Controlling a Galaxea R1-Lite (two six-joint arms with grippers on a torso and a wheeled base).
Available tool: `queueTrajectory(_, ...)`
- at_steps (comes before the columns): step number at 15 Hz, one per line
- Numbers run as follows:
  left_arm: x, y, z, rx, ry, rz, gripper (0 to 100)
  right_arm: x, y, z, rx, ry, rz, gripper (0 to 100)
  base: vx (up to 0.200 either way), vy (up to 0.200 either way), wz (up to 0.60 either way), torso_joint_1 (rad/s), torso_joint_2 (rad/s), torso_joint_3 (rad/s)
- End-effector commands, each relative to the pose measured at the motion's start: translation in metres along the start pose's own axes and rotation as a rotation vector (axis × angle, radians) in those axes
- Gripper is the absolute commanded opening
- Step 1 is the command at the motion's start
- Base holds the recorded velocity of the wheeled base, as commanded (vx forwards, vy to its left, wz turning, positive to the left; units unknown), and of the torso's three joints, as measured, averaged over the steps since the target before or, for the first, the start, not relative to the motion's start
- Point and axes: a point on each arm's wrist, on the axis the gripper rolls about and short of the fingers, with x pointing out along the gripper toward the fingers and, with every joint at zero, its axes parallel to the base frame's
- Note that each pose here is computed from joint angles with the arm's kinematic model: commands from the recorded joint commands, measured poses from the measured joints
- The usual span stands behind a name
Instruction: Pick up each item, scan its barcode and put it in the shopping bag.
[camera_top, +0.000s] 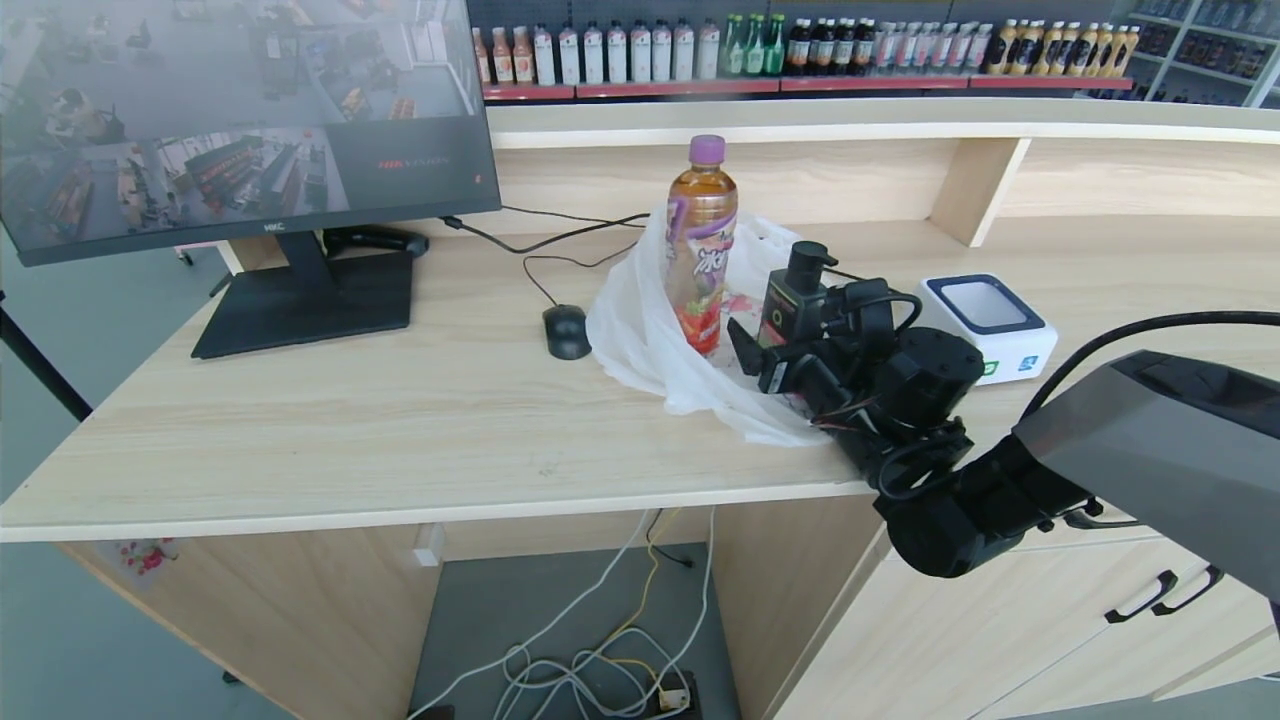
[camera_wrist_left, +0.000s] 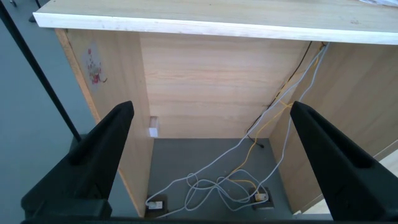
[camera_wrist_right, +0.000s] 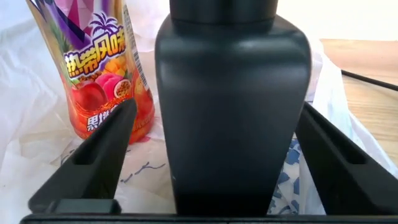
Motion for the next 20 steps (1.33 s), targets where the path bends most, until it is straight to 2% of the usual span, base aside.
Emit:
queueTrajectory(1,0.000,0.000,0.000,0.000,0.000,0.000,100,-0.002,-0.001,0.008,0.002,-0.017,-0.001,100,0.000,0.000,0.00,0.000,0.00,0.000)
queueTrajectory(4,0.000,0.000,0.000,0.000,0.000,0.000,100,-0.004,-0.003,0.024,0.003,-0.048,-0.006,100,0.000,0.000,0.00,0.000,0.00,0.000)
queueTrajectory(5,0.000,0.000,0.000,0.000,0.000,0.000,100,-0.011,-0.005,0.037,0.006,-0.060,-0.010,100,0.000,0.000,0.00,0.000,0.00,0.000)
queueTrajectory(13,0.000,0.000,0.000,0.000,0.000,0.000,100,-0.088,-0.019,0.110,0.013,-0.107,-0.012,100,0.000,0.000,0.00,0.000,0.00,0.000)
queueTrajectory(17,0.000,0.000,0.000,0.000,0.000,0.000,100,-0.195,-0.033,0.139,-0.005,-0.091,-0.004,100,0.000,0.000,0.00,0.000,0.00,0.000)
queueTrajectory(20,0.000,0.000,0.000,0.000,0.000,0.000,100,-0.269,-0.043,0.132,-0.007,-0.058,-0.014,100,0.000,0.000,0.00,0.000,0.00,0.000)
